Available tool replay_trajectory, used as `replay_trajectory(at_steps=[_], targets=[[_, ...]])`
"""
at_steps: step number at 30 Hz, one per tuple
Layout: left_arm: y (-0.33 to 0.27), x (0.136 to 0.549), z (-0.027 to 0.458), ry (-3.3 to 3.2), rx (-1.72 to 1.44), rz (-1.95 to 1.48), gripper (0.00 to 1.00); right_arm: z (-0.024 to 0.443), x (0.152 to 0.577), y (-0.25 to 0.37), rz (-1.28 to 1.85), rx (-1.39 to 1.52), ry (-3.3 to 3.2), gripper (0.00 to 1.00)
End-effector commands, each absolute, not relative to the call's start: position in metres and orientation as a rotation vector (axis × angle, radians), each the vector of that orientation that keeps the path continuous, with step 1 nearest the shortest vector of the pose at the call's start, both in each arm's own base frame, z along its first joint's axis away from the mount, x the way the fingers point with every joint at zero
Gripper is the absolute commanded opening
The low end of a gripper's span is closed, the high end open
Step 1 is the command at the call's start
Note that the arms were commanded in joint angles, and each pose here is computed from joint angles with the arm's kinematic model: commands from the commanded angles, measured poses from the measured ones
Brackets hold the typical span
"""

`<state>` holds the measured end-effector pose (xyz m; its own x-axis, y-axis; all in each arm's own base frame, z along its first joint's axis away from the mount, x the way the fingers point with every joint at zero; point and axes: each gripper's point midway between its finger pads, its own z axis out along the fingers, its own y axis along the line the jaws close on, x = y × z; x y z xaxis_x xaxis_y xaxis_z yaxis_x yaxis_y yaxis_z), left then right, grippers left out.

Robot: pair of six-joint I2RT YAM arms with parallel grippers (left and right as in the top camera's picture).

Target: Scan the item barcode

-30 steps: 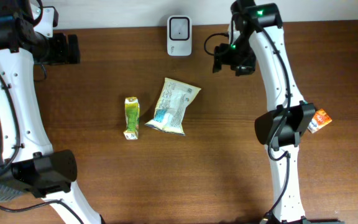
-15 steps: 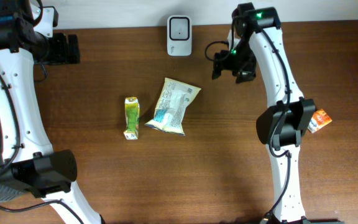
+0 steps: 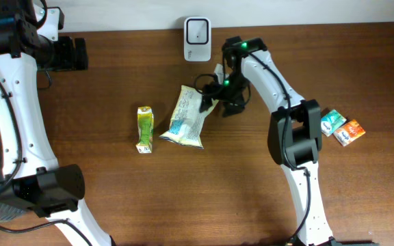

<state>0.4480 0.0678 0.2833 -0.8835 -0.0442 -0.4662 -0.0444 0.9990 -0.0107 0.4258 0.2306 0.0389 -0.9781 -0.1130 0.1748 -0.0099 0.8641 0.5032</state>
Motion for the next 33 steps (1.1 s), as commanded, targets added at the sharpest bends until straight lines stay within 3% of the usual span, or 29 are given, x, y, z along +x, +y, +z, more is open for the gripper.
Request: replay_trajectory(at_steps=[1,3,5,7,8,10,12,15,21,23,29,33], targets=[[0.071,0.448,0.283,2.654,-0.054,0.003,0.99,0.030,0.435,0.240,-0.696,-0.077,-2.902,0.82],[0.071,0.448,0.283,2.654,-0.054,0.003,0.99,0.013,0.434,0.237,-0.598,-0.152,-2.927,0.78],[0.071,0.448,0.283,2.654,-0.054,0.003,0.99,0.002,0.430,0.234,-0.543,-0.168,-2.935,0.66],[0.071,0.448,0.283,2.654,-0.054,0.003,0.99,-0.003,0.434,0.225,-0.479,-0.179,-2.966,0.35],[0.071,0.448,0.283,2.654,-0.054,0.003,0.99,-0.003,0.435,0.223,-0.477,-0.180,-2.973,0.26],[0.071,0.448,0.283,2.654,-0.054,0.003,0.99,0.002,0.443,0.220,-0.490,-0.125,-3.004,0.11],[0.071,0.448,0.283,2.654,-0.054,0.003,0.99,0.016,0.451,0.217,-0.508,-0.027,-3.049,0.04],[0.071,0.448,0.283,2.654,-0.054,0.003,0.99,0.053,0.461,0.189,-0.300,0.035,-3.166,0.04],[0.071,0.448,0.283,2.654,-0.054,0.003,0.99,0.167,0.455,0.076,1.017,0.114,-3.197,0.04],[0.071,0.448,0.283,2.654,-0.054,0.003,0.99,0.178,0.458,0.075,1.215,0.307,-3.124,0.04],[0.071,0.448,0.283,2.654,-0.054,0.003,0.99,0.121,0.468,0.118,1.267,0.783,-2.910,0.04],[0.071,0.448,0.283,2.654,-0.054,0.003,0.99,0.096,0.464,0.153,1.506,1.000,-2.705,0.04]])
